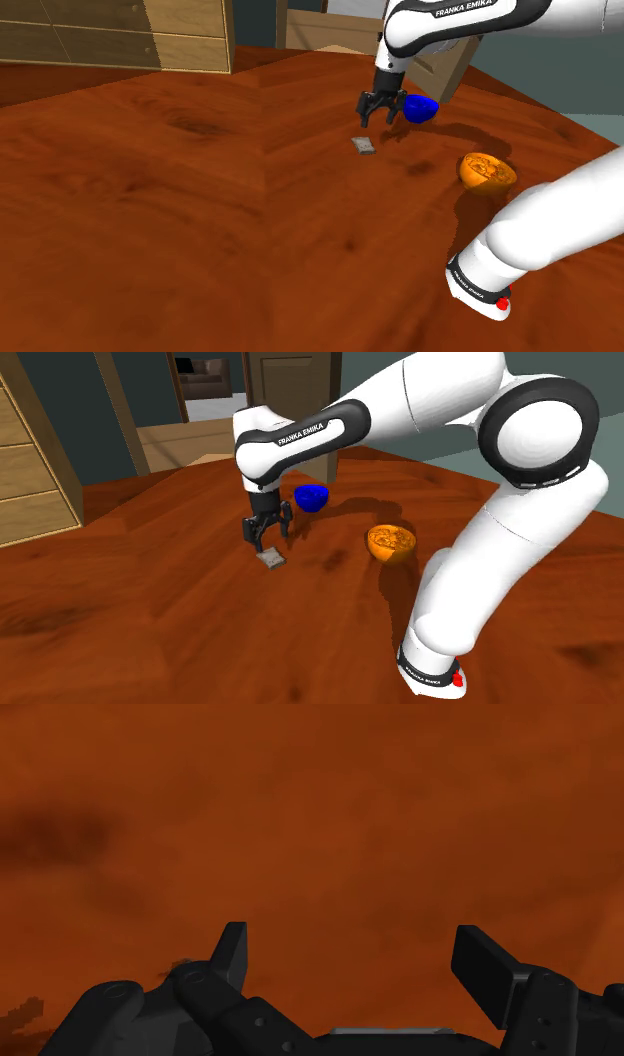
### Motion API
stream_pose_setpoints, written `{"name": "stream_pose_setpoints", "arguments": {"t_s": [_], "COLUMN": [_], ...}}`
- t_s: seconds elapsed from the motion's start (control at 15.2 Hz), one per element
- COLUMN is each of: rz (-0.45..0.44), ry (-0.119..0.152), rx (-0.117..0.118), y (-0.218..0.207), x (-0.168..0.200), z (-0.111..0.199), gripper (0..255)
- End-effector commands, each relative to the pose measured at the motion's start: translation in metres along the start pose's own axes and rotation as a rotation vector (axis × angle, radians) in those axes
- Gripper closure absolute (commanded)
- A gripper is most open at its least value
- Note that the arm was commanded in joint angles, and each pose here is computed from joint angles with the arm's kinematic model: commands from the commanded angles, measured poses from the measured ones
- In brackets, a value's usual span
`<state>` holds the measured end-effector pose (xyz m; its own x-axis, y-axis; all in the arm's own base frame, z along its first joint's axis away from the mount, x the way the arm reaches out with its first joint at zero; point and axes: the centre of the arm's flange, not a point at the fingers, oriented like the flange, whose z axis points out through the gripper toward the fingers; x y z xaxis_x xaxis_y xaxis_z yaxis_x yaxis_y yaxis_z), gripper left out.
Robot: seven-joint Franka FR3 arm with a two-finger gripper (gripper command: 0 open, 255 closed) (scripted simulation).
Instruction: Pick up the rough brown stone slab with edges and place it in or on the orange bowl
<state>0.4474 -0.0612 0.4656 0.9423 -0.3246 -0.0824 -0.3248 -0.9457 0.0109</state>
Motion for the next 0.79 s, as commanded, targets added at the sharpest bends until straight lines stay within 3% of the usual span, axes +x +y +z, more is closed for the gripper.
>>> {"name": "stream_pose_setpoints", "arguments": {"t_s": [0.0,0.73], "rz": [0.04,0.257], "ry": [-0.007,-0.05], "rx": [-0.013,-0.082], "y": [0.004,0.054], "x": [0.02,0.13], "z": [0.018,0.103], "gripper": [0,0]}}
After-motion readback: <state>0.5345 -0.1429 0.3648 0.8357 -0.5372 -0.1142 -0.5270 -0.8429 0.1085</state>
